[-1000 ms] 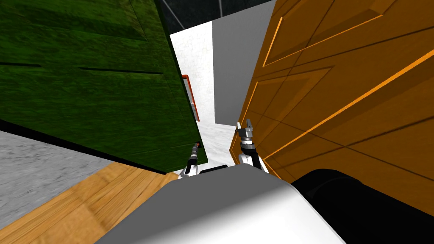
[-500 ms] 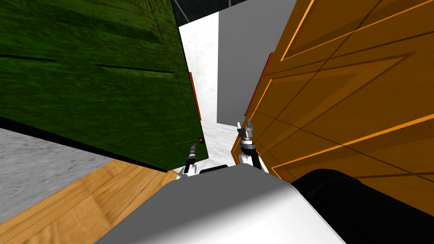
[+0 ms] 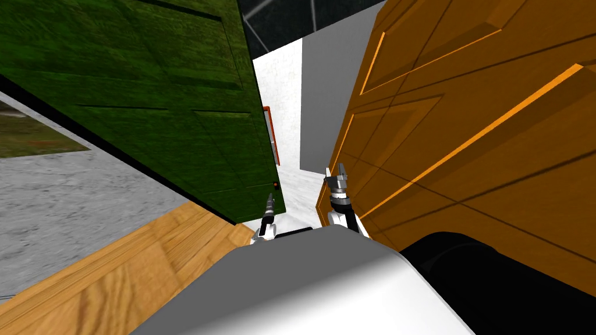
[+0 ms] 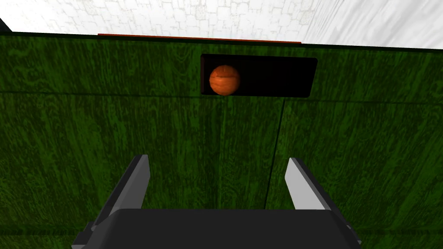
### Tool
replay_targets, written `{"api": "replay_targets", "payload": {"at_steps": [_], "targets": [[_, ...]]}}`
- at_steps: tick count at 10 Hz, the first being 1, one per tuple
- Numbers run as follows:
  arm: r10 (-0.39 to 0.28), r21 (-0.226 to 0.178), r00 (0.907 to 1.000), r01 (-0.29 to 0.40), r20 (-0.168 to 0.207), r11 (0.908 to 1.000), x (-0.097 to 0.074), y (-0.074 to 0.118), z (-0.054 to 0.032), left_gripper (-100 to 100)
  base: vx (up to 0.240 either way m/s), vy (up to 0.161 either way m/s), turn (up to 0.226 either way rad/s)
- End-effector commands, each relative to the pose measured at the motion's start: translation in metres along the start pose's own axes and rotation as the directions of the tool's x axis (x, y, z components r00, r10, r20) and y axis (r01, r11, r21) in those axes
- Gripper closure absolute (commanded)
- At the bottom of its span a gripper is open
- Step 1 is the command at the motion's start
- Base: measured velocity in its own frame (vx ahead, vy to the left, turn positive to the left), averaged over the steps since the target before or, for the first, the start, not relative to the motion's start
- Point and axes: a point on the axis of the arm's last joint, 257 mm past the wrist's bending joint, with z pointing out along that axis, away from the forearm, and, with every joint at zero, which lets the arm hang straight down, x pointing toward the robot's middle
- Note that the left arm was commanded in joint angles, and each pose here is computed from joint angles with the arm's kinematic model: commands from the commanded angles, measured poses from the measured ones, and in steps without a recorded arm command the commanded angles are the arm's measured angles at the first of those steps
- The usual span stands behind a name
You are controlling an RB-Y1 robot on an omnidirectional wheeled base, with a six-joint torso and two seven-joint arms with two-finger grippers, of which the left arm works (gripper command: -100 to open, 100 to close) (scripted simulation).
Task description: Push the door open
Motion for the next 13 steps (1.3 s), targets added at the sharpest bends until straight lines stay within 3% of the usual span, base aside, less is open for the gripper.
{"api": "replay_targets", "payload": {"at_steps": [1, 2, 4, 5, 7, 13], "targets": [[0.000, 0.000, 1.0000, 0.000, 0.000, 1.0000, 0.000, 0.000, 0.0000, -100, -0.057, -0.039, 0.012], [0.033, 0.004, 0.9994, -0.033, 0.008, 0.9994, -0.017, 0.000, 0.0000, -100, 0.099, 0.002, -0.020], [0.033, 0.004, 0.9994, -0.033, 0.008, 0.9994, -0.017, 0.000, 0.0000, -100, 0.106, 0.034, -0.001], [0.054, 0.008, 0.9985, -0.054, 0.014, 0.9985, -0.028, -0.001, -0.0004, -100, 0.139, 0.032, -0.021], [0.063, 0.012, 0.9978, -0.063, 0.019, 0.9979, -0.032, -0.001, -0.0014, -100, 0.225, 0.003, -0.022], [0.018, 0.017, 0.9996, -0.019, 0.021, 0.9997, -0.006, -0.001, -0.0058, -100, 0.180, -0.010, -0.013]]}}
